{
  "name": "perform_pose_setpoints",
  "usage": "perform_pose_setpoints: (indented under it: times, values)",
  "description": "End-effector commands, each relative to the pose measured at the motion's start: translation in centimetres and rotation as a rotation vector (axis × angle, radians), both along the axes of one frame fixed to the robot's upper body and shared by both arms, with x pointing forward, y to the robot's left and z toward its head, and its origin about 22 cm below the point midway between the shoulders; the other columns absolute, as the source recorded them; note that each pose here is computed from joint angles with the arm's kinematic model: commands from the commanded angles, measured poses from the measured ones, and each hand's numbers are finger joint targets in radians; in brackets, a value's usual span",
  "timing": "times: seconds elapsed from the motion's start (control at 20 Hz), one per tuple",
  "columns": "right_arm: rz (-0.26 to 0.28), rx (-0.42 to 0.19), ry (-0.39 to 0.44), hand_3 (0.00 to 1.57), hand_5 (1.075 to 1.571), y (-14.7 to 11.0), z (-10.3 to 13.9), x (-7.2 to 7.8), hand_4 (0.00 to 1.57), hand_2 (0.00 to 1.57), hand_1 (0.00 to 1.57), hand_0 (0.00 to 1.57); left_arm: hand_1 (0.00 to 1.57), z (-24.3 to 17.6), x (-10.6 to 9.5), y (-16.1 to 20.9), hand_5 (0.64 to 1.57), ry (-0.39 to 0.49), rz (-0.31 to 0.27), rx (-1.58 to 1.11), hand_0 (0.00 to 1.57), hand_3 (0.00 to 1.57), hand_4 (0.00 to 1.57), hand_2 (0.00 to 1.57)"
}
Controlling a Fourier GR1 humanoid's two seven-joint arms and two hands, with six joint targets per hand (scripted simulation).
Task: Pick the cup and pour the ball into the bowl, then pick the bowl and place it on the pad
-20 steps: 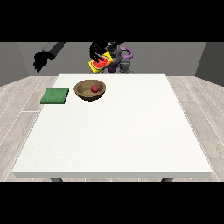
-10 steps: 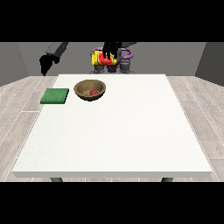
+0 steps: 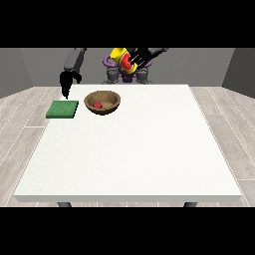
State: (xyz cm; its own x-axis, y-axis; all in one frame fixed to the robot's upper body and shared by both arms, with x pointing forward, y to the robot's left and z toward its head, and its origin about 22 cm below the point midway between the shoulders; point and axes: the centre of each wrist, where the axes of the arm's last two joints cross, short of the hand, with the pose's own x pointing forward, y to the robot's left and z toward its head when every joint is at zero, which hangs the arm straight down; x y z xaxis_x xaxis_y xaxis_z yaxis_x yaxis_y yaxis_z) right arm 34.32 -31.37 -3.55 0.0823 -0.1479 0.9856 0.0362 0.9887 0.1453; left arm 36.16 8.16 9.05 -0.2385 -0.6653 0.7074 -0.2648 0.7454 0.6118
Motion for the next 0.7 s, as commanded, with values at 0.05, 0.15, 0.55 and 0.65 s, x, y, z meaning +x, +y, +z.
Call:
perform_pose_setpoints:
  times: [0.05,0.15,0.55,0.65]
  values:
    - [0.042,0.024,-0.012,0.00,1.571,4.4,1.9,2.1,0.57,0.00,0.00,0.00,0.00,-2.6,-1.1,3.7,1.568,0.085,0.004,-0.323,0.00,0.00,0.62,0.00]
    - [0.045,0.020,0.002,0.00,1.571,5.5,1.4,1.8,0.32,0.00,0.00,0.00,0.00,-5.4,-2.8,4.2,0.757,0.186,-0.074,-0.366,0.00,0.00,0.00,0.00]
    - [0.003,0.023,0.107,0.00,1.571,8.6,-1.4,-0.8,0.00,0.00,0.00,0.00,0.00,-8.2,-3.1,7.1,0.724,0.276,-0.129,-0.440,0.00,0.00,0.00,0.00]
    - [0.007,0.006,0.070,0.00,1.571,7.8,-0.9,-0.7,0.00,0.00,0.00,0.00,0.00,-9.2,-3.0,10.0,0.737,0.218,-0.147,-0.443,0.00,0.00,0.00,0.00]
